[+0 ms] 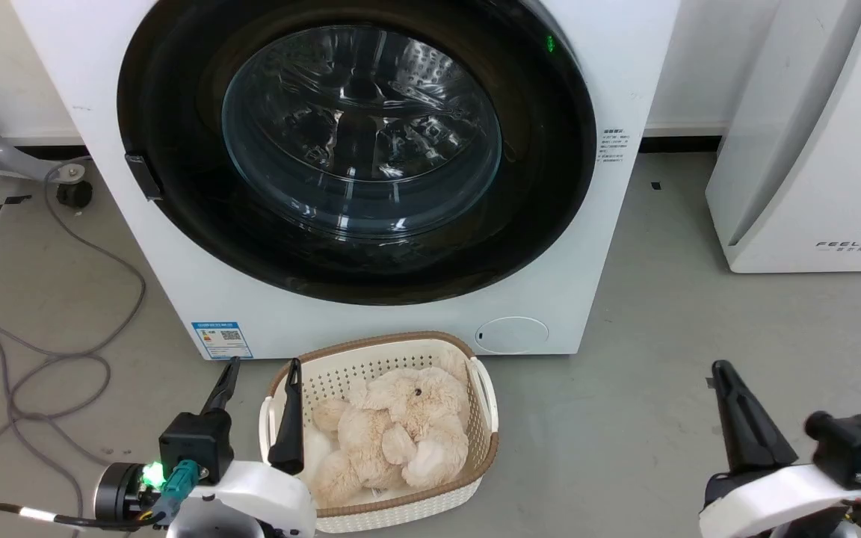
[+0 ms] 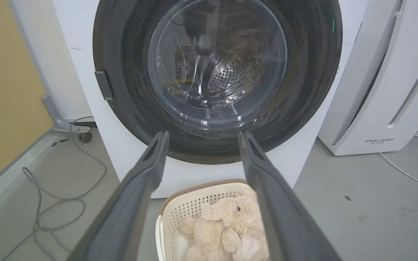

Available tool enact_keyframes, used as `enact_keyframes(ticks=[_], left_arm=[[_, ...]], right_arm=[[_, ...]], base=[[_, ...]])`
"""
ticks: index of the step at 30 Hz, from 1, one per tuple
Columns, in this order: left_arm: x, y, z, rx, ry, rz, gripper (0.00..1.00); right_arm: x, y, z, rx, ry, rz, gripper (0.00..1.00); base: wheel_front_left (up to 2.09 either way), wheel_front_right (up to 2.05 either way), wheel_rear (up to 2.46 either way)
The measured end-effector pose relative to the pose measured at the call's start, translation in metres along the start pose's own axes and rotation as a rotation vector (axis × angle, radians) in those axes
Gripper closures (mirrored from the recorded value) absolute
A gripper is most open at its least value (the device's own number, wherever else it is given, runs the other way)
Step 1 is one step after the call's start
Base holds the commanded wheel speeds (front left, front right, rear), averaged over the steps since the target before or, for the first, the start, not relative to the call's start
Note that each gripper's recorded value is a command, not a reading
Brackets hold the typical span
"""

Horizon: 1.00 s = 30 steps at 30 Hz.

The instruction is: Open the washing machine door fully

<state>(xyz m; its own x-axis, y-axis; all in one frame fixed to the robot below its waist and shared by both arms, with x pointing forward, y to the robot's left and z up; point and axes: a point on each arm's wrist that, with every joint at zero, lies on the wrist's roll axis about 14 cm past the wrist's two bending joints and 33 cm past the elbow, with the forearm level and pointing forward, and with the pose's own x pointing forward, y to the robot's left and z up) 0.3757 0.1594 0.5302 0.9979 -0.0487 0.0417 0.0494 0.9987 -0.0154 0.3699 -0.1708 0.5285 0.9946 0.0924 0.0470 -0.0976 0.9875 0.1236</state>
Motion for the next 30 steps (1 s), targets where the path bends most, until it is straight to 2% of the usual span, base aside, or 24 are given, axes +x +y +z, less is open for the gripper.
enact_keyframes(ticks=[15,30], left_arm=[[0.009,-0.008,0.001,-0.033,-0.02,-0.02,0.0],[0.04,-0.015,0.0,-0.054,-0.05,-0.039,0.0]], right_arm=[[0.026,-0.016,0.026,0.283,-0.111,-0.043,1.0],[0.104,-0.057,0.048,0.59,-0.121,-0.084,1.0]], base=[[0.0,0.0,0.0],[0.0,0.0,0.0]])
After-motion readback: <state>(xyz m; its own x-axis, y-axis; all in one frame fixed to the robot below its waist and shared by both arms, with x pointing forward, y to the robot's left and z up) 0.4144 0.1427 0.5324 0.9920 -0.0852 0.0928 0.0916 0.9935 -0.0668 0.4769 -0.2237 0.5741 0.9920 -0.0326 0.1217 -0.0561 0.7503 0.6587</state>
